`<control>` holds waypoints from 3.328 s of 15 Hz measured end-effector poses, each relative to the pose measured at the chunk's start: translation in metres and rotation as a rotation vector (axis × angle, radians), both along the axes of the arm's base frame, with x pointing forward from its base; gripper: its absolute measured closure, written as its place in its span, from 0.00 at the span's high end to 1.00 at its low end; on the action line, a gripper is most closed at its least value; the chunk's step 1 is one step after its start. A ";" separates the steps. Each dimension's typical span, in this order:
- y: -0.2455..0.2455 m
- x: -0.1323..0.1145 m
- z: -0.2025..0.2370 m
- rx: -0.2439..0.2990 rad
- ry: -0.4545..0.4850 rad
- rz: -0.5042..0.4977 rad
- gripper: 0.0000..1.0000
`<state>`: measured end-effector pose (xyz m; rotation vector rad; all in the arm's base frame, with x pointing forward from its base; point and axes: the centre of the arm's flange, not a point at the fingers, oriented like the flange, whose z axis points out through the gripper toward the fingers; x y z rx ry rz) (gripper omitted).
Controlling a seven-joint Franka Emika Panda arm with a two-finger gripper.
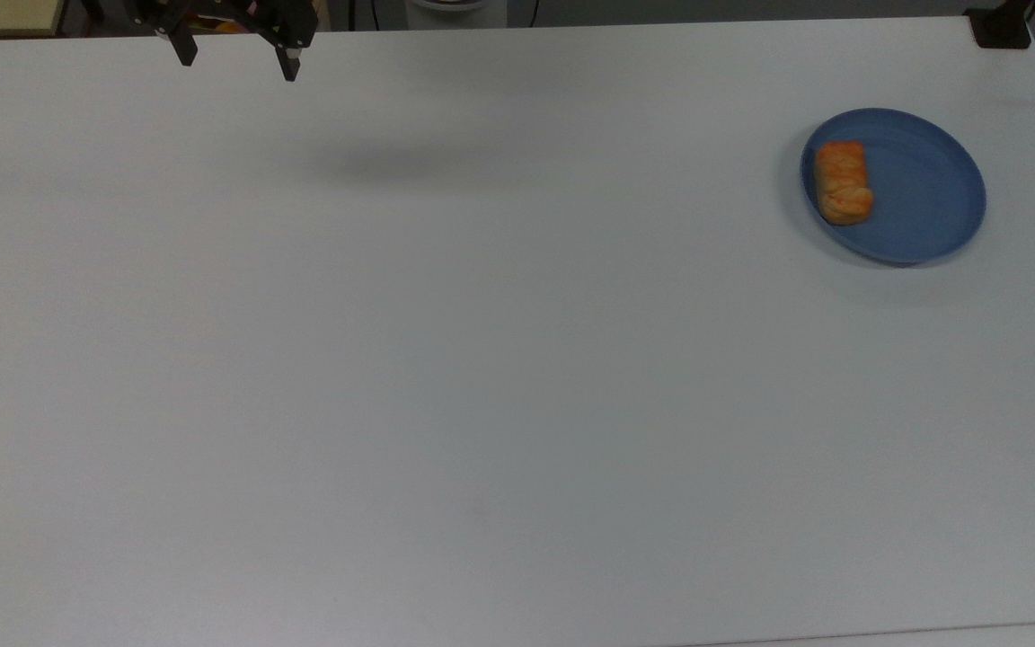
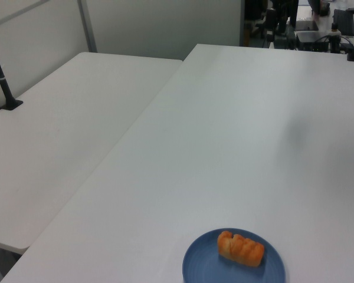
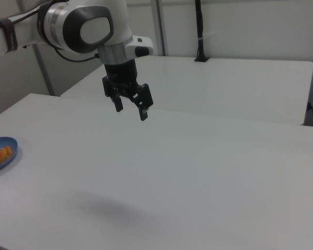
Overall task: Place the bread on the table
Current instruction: 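Move the gripper over the blue plate and lower onto the orange bread roll, then close the gripper on the bread roll and lift it off the plate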
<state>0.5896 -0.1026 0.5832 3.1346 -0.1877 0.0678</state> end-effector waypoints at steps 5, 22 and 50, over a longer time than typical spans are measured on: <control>0.035 0.006 0.011 0.136 -0.044 0.025 1.00; 0.531 -0.070 -0.089 0.122 0.046 0.174 1.00; 0.611 -0.086 -0.175 0.044 -0.047 0.240 0.08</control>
